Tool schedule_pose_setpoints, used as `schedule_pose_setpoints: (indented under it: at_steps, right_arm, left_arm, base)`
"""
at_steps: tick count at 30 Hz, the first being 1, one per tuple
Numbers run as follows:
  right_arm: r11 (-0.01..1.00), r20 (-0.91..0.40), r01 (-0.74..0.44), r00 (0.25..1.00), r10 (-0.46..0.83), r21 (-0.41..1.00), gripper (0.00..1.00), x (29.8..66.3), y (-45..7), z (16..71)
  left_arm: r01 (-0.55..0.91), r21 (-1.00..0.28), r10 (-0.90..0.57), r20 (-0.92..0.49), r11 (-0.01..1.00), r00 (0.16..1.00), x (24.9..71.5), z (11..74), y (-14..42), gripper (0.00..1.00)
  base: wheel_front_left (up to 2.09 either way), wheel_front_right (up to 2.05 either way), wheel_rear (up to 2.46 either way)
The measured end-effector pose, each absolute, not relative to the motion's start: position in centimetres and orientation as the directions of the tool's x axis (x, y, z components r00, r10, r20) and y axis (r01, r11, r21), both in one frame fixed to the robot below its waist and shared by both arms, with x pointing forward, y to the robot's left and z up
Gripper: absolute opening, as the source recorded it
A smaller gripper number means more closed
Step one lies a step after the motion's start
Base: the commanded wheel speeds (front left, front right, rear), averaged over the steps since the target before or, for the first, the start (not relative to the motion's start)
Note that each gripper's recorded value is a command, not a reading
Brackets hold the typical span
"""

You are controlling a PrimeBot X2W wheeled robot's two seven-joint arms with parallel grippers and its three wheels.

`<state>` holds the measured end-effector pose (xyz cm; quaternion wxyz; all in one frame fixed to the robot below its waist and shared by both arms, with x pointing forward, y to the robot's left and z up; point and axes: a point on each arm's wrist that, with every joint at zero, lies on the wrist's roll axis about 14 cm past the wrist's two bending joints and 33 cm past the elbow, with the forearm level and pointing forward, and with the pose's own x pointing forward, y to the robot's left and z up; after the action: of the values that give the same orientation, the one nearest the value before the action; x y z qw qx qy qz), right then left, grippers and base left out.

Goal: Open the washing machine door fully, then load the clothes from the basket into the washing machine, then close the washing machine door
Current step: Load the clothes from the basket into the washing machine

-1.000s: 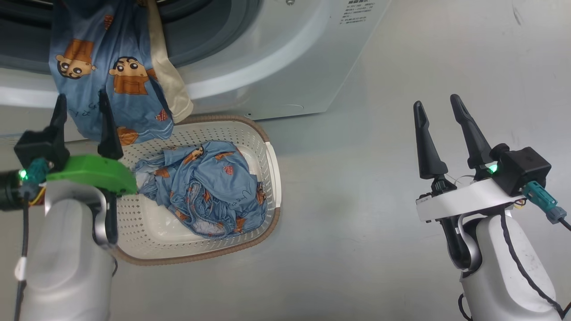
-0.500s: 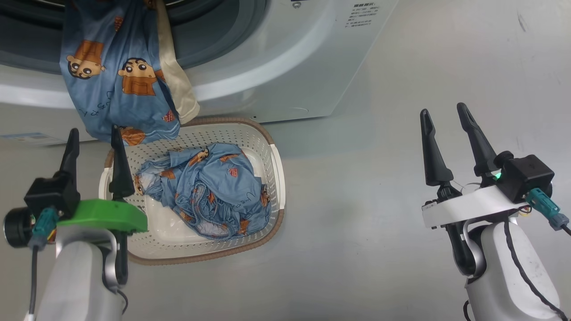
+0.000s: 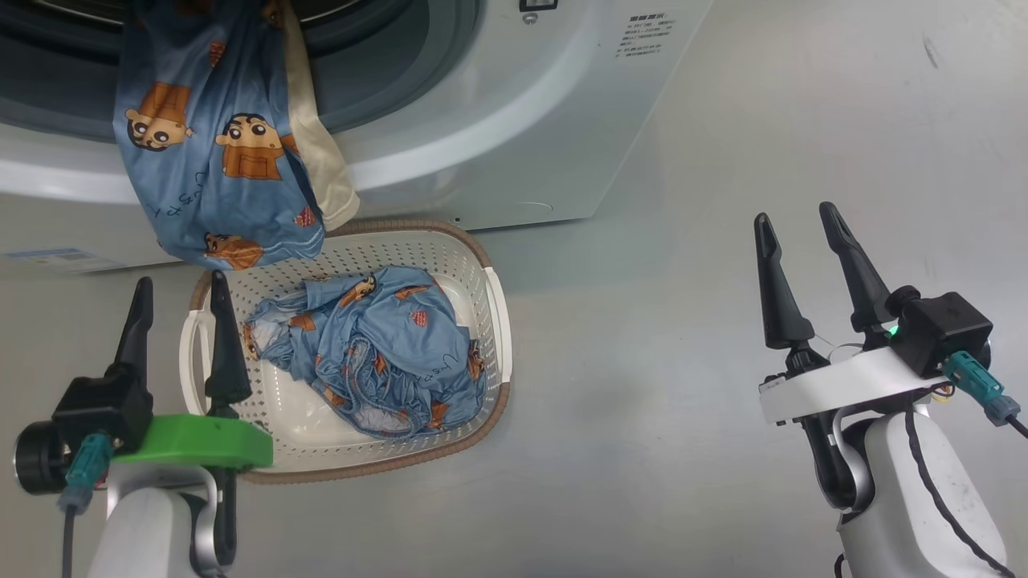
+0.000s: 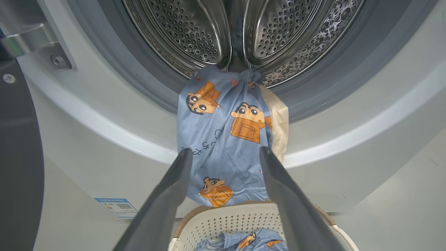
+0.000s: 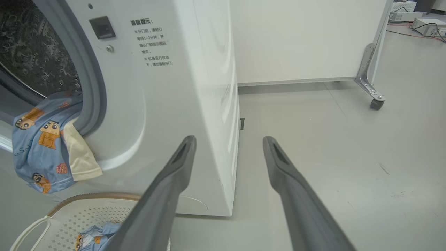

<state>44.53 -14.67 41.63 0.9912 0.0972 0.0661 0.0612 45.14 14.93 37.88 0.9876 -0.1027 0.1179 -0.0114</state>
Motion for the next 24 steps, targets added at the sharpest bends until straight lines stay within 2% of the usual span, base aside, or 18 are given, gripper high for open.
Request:
schedule_pose_setpoints:
  at_steps: [15,24]
  right_arm:
    - [0.971,-0.124,-0.109,0.983,0.138,0.212,1.0,44.1,-14.7,41.6]
    - [0.968,-0.14,-0.088,0.982,0.124,0.237,1.0,43.6,-15.1,41.2]
  left_arm:
    - [0.031,-0.208,-0.079,-0.23,0.978,0.97,44.8,37.9,13.9,1.0]
    - [0.082,-0.16,-0.128,-0.298,0.984,0.946,45.5,35.8,13.5,1.0]
  base:
    - [0.0,0.0,0.0]
    - [0.0,0.0,0.0]
